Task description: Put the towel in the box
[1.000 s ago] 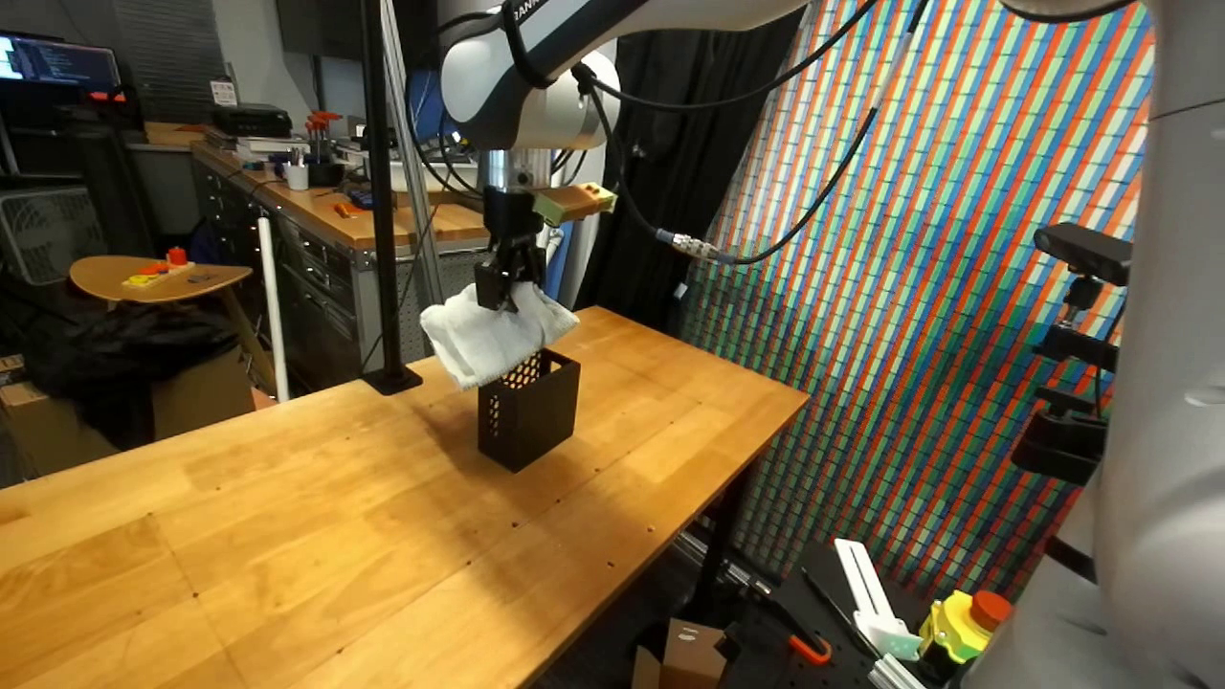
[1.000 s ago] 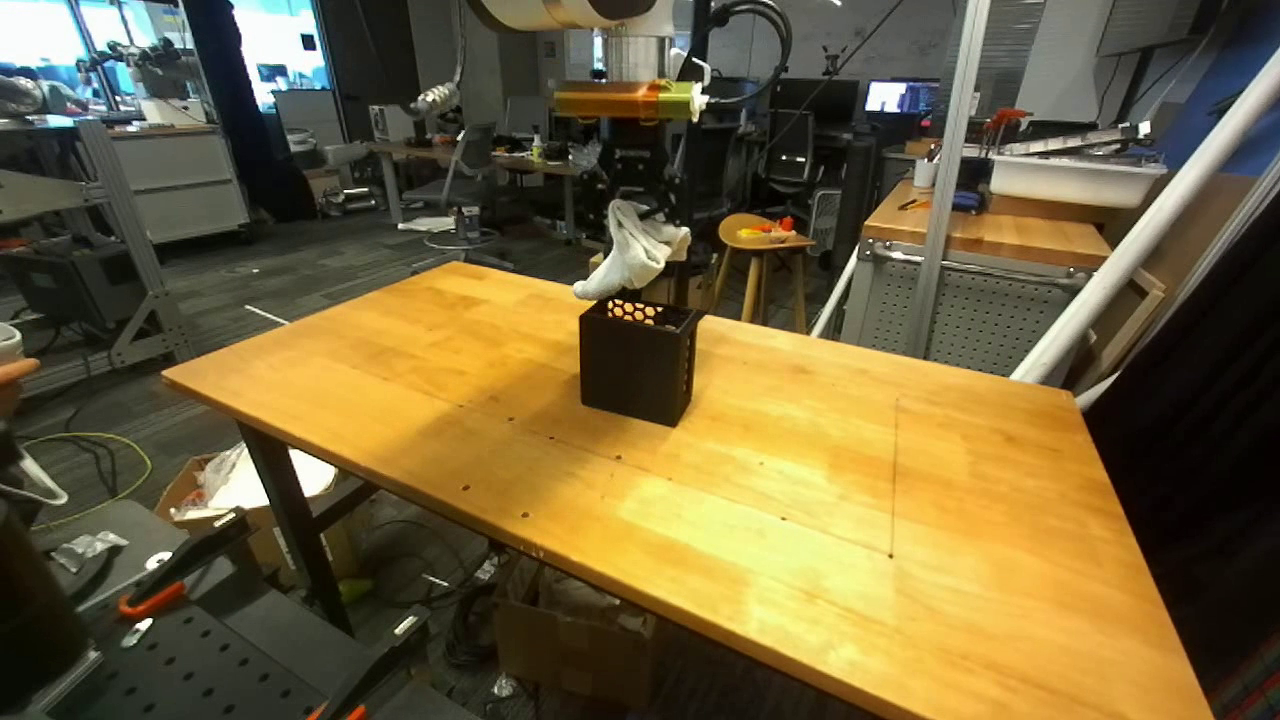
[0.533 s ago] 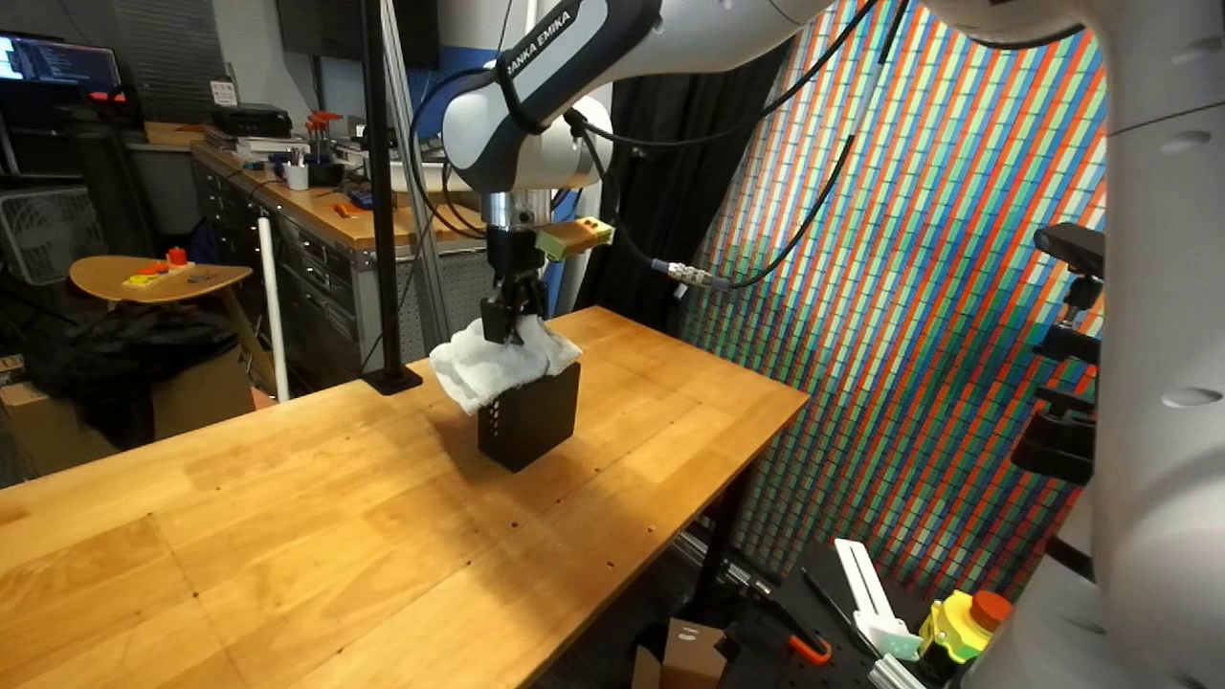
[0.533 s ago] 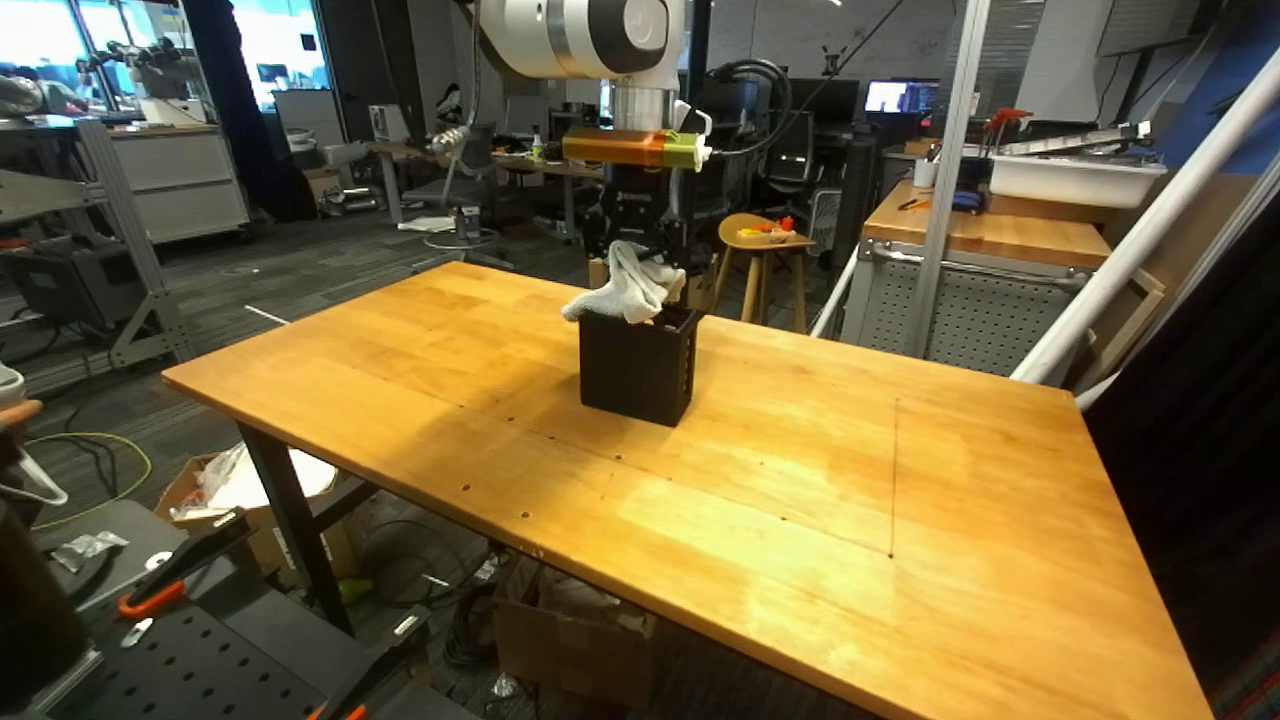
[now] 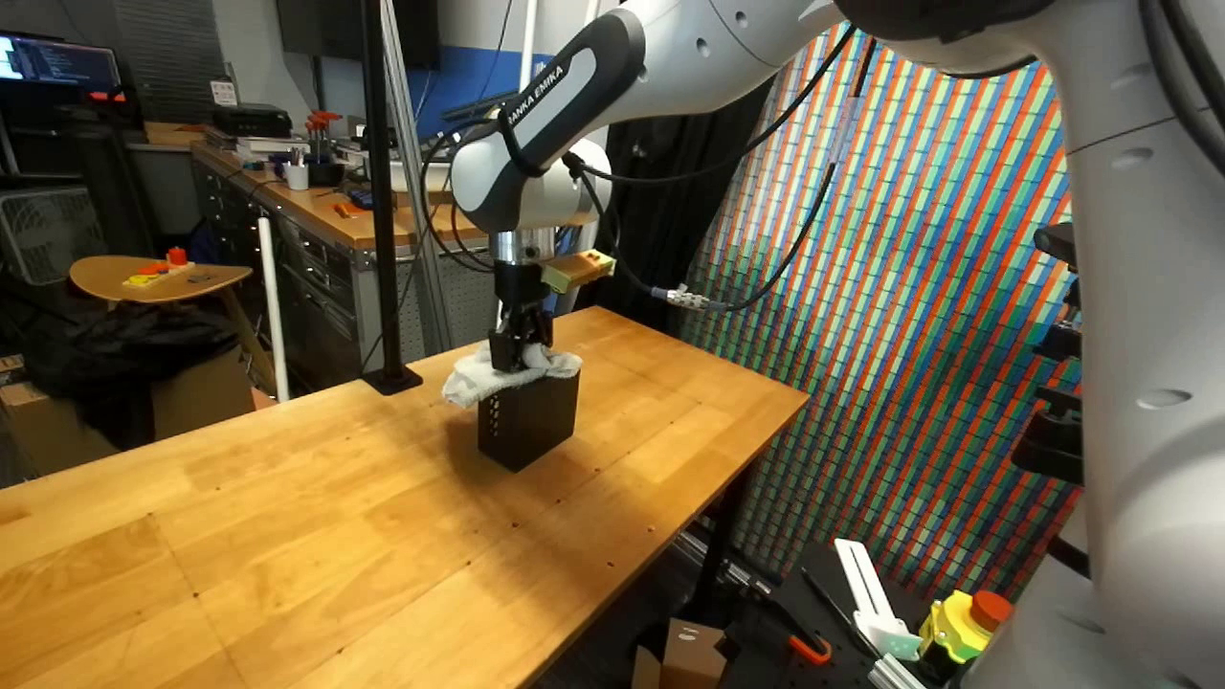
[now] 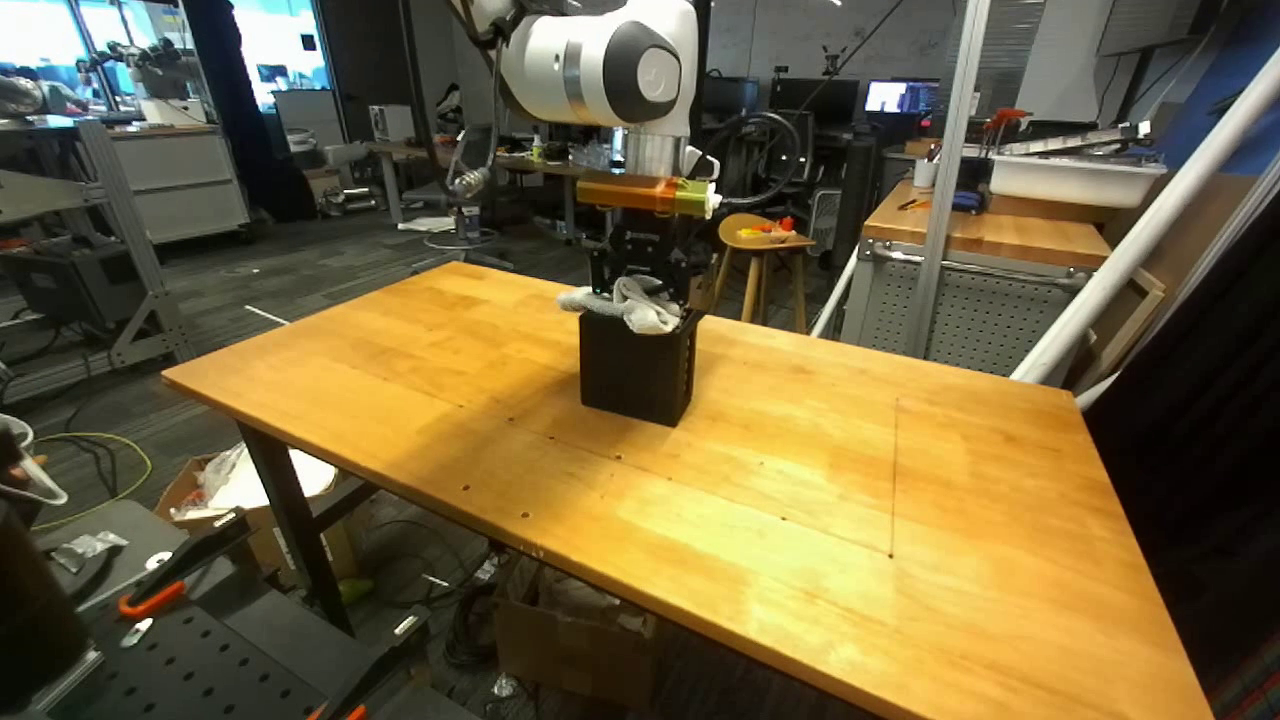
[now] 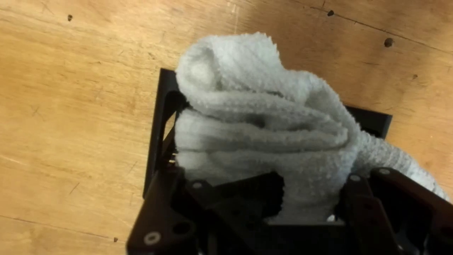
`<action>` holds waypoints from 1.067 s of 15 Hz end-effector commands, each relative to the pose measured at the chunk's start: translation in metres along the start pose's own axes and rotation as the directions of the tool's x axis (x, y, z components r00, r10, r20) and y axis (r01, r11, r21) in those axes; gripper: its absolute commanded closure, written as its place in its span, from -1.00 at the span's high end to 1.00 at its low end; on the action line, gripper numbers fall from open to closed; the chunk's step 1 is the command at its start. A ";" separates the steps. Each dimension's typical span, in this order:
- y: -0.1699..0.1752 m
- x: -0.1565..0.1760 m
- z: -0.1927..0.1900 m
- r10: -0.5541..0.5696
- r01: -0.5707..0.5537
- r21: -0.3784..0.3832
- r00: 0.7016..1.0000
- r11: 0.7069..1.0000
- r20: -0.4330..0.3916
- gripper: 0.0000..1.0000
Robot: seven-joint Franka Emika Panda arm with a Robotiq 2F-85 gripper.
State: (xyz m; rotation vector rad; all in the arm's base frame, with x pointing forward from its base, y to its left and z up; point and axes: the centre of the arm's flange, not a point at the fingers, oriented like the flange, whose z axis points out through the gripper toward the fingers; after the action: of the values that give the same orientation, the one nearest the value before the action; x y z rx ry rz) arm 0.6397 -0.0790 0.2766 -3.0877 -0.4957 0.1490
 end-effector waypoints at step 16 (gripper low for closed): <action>0.007 -0.007 -0.041 0.038 -0.034 0.043 0.996 0.998 -0.081 0.03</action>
State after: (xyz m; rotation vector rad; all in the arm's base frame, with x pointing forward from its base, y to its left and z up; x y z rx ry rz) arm 0.6402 -0.0926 0.2824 -3.0279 -0.3960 0.0991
